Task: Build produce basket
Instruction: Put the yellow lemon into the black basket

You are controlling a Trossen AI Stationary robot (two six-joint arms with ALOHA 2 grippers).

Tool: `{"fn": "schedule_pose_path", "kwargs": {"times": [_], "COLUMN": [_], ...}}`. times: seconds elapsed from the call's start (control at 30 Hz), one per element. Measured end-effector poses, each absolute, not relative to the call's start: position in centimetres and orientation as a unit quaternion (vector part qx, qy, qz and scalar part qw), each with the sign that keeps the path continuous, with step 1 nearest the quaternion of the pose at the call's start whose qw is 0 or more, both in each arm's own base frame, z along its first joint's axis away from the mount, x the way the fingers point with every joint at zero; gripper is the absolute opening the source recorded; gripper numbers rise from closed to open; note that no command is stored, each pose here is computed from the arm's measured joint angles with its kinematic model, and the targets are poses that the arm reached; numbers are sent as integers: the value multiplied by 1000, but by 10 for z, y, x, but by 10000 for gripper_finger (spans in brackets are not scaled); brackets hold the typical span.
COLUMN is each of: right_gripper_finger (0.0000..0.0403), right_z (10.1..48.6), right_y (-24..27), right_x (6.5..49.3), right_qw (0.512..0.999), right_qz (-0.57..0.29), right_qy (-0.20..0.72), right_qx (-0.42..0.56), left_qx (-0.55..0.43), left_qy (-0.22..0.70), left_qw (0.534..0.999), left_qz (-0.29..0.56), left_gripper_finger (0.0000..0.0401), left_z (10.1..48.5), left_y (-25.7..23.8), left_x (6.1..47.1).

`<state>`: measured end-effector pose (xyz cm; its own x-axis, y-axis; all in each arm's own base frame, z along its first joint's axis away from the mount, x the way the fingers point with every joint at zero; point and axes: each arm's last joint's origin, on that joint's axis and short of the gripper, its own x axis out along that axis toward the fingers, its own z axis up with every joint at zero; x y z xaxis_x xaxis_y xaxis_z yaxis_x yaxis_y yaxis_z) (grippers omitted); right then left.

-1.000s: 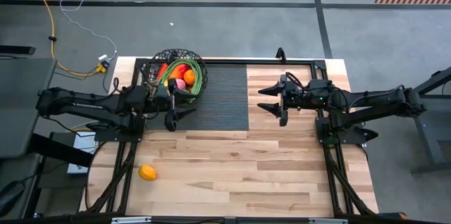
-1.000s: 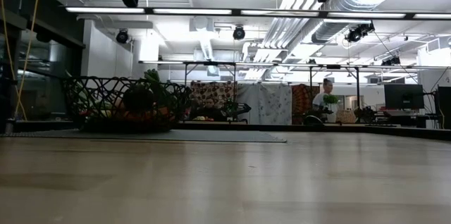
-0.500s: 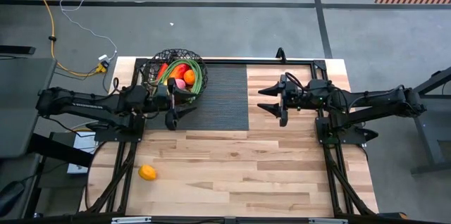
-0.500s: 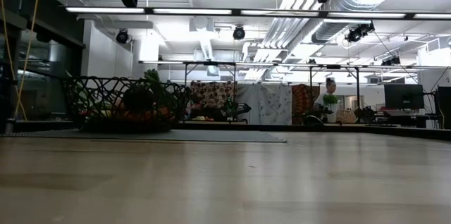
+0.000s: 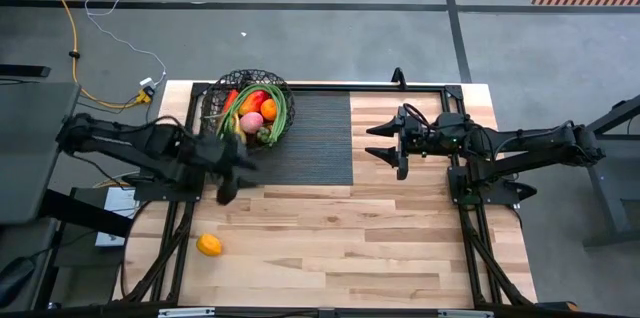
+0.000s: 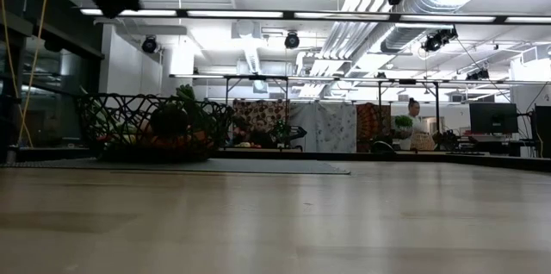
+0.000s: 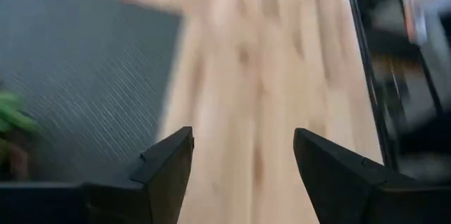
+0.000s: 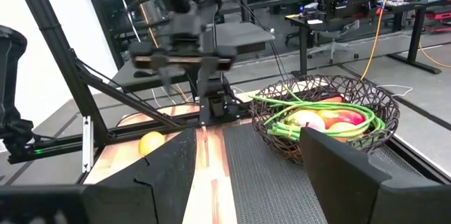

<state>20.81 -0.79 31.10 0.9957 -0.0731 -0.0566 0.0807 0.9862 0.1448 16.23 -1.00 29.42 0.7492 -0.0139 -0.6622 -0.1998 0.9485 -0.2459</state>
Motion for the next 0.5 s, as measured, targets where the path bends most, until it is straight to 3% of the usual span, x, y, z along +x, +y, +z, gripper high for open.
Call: {"fn": "schedule_pose_path", "kwargs": {"times": [0.3,0.5], "right_gripper_finger": [243,243], "right_z": [309,307], "right_y": [-8,-8], "right_x": [208,208], "right_qw": [996,996], "right_qz": [-39,-40], "right_qy": [37,44], "right_qx": [74,74], "left_qx": [-71,11], "left_qy": [526,591], "left_qw": [836,782], "left_qz": [-136,-197], "left_gripper_finger": [234,235], "left_z": [267,241], "left_y": [-91,-138], "left_x": [159,148]}}
